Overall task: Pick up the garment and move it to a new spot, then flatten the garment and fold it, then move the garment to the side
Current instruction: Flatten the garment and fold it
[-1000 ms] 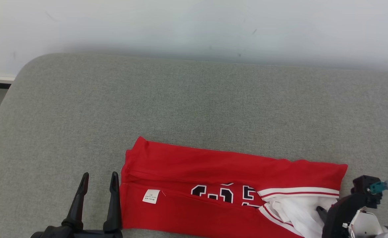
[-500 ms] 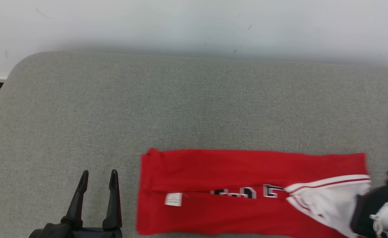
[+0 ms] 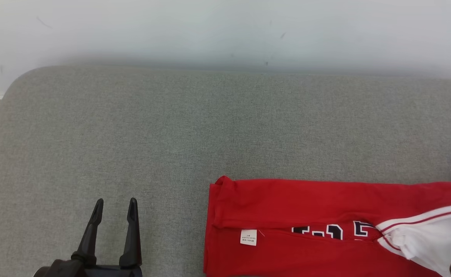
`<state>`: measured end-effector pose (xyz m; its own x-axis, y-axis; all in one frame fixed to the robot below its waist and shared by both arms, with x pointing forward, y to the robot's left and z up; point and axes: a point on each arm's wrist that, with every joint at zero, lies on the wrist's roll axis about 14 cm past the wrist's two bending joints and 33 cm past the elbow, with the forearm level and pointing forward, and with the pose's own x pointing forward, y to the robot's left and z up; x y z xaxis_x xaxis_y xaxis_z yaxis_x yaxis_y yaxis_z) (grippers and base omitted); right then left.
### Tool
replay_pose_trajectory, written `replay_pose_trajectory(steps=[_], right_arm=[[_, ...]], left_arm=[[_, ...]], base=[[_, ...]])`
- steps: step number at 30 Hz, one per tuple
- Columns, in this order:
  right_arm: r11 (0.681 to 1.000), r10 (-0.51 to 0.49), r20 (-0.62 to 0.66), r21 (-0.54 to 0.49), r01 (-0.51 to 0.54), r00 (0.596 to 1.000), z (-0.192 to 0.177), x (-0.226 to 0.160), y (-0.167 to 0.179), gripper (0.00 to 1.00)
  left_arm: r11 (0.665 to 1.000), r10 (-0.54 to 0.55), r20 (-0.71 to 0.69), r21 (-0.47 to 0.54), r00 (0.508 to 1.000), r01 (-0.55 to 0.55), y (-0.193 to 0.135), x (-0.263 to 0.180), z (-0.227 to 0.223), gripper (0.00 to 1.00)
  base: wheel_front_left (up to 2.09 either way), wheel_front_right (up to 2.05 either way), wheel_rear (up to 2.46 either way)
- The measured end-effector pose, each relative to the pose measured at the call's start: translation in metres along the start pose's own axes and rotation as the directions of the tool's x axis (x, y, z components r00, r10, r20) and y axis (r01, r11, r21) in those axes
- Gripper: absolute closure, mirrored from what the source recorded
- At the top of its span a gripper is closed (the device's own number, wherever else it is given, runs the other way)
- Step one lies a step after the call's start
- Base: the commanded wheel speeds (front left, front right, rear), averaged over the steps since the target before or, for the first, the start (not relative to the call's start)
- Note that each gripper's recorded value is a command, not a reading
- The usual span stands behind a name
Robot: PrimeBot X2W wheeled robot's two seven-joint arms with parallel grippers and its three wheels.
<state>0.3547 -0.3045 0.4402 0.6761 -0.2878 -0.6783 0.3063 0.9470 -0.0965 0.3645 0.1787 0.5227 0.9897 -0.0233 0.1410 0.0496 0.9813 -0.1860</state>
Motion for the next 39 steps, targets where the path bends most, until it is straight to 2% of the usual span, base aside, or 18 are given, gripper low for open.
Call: replay_pose_trajectory(steps=[4, 5, 9, 15, 19, 24, 33, 35, 39], right_arm=[[0.995, 0.095, 0.020, -0.044, -0.094, 0.995, 0.008, -0.009, 0.030, 1.00], [0.982, 0.172, 0.020, -0.076, -0.170, 0.985, 0.009, -0.014, 0.056, 1.00], [0.939, 0.317, -0.003, -0.143, -0.314, 0.948, 0.007, -0.026, 0.106, 1.00], [0.836, 0.484, -0.079, -0.253, -0.487, 0.871, -0.003, -0.038, 0.179, 1.00], [0.748, 0.583, -0.133, -0.296, -0.594, 0.801, -0.012, -0.047, 0.224, 1.00], [0.668, 0.647, -0.183, -0.330, -0.667, 0.740, -0.020, -0.053, 0.259, 1.00], [0.554, 0.712, -0.260, -0.362, -0.749, 0.652, -0.039, -0.065, 0.301, 1.00], [0.533, 0.726, -0.264, -0.367, -0.762, 0.635, -0.040, -0.068, 0.309, 1.00], [0.511, 0.738, -0.272, -0.372, -0.775, 0.618, -0.042, -0.071, 0.316, 1.00]], left_arm=[[1.000, -0.004, -0.002, -0.001, 1.000, 0.004, -0.001, 0.000, -0.001, 0.00], [1.000, -0.005, -0.003, -0.001, 1.000, 0.005, -0.001, 0.000, -0.001, 0.00], [1.000, -0.005, -0.004, 0.005, 1.000, 0.005, 0.000, 0.001, -0.001, 0.00], [1.000, -0.005, -0.001, 0.006, 1.000, 0.005, 0.001, 0.001, 0.000, 0.00], [1.000, 0.001, -0.001, 0.007, 1.000, -0.001, 0.003, -0.001, 0.001, 0.00], [1.000, 0.019, 0.000, 0.011, 1.000, -0.019, 0.008, -0.005, 0.002, 0.00], [0.999, 0.047, 0.001, 0.016, 0.999, -0.047, 0.016, -0.012, 0.004, 0.00], [0.998, 0.053, 0.003, 0.018, 0.999, -0.053, 0.017, -0.014, 0.005, 0.00], [0.998, 0.059, 0.004, 0.018, 0.998, -0.059, 0.019, -0.017, 0.006, 0.00]], base=[[0.00, 0.00, 0.00], [0.00, 0.00, 0.00], [0.00, 0.00, 0.00], [0.00, 0.00, 0.00], [0.00, 0.00, 0.00], [0.00, 0.00, 0.00], [0.00, 0.00, 0.00], [0.00, 0.00, 0.00], [0.00, 0.00, 0.00]])
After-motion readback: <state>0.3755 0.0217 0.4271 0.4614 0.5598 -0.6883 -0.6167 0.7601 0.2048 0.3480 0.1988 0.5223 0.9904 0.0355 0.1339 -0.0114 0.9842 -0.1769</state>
